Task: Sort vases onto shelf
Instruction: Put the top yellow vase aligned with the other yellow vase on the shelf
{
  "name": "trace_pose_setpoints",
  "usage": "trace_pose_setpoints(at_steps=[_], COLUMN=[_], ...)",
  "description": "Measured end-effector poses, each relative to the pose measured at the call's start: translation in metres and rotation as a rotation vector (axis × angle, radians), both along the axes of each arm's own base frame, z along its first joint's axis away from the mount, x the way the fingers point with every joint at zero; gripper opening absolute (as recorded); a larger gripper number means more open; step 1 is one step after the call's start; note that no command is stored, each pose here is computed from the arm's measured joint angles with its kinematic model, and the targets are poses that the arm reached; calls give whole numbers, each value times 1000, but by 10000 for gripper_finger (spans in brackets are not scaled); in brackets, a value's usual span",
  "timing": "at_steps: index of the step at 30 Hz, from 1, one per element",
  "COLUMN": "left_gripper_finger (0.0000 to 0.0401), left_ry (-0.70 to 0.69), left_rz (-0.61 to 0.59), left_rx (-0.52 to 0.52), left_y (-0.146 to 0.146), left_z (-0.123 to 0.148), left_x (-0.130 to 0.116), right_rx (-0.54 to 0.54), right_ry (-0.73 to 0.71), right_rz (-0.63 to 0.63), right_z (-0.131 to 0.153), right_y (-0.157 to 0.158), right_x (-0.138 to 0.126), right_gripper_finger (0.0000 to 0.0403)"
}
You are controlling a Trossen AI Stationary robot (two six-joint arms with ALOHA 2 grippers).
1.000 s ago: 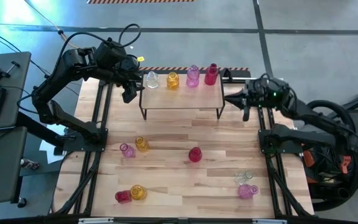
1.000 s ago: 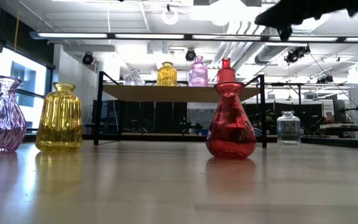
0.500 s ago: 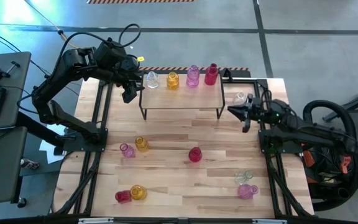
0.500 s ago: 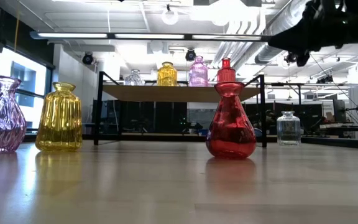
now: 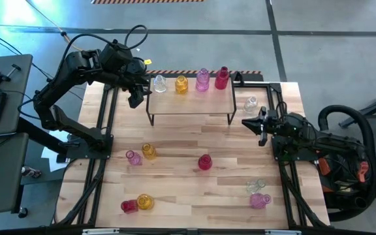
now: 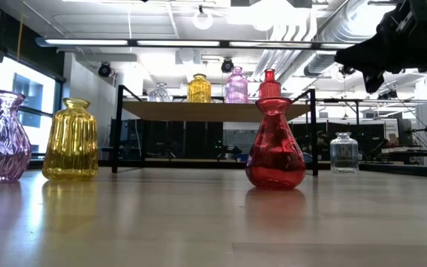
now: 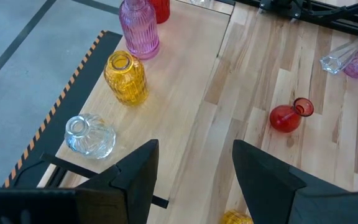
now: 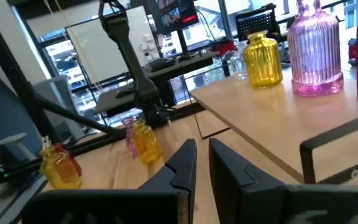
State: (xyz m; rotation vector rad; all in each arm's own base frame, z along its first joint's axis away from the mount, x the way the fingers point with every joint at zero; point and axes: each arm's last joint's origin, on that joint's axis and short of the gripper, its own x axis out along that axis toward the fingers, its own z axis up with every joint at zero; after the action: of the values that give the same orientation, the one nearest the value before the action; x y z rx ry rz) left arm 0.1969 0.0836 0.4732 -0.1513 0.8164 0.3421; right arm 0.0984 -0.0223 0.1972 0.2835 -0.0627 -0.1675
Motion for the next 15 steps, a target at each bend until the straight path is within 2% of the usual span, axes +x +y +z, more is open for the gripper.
trace_pose_setpoints(at_steps=[15], left_gripper_finger=[197], left_ry=[0], left_rz=[0], left_rx=[0], left_y=[0], left_z=[0], left_x=[0], right_rx=[15], right_ry=[65], right_rz=[18], right_z=[-7], right_y=[4], right_x=[0], right_gripper_finger=[28])
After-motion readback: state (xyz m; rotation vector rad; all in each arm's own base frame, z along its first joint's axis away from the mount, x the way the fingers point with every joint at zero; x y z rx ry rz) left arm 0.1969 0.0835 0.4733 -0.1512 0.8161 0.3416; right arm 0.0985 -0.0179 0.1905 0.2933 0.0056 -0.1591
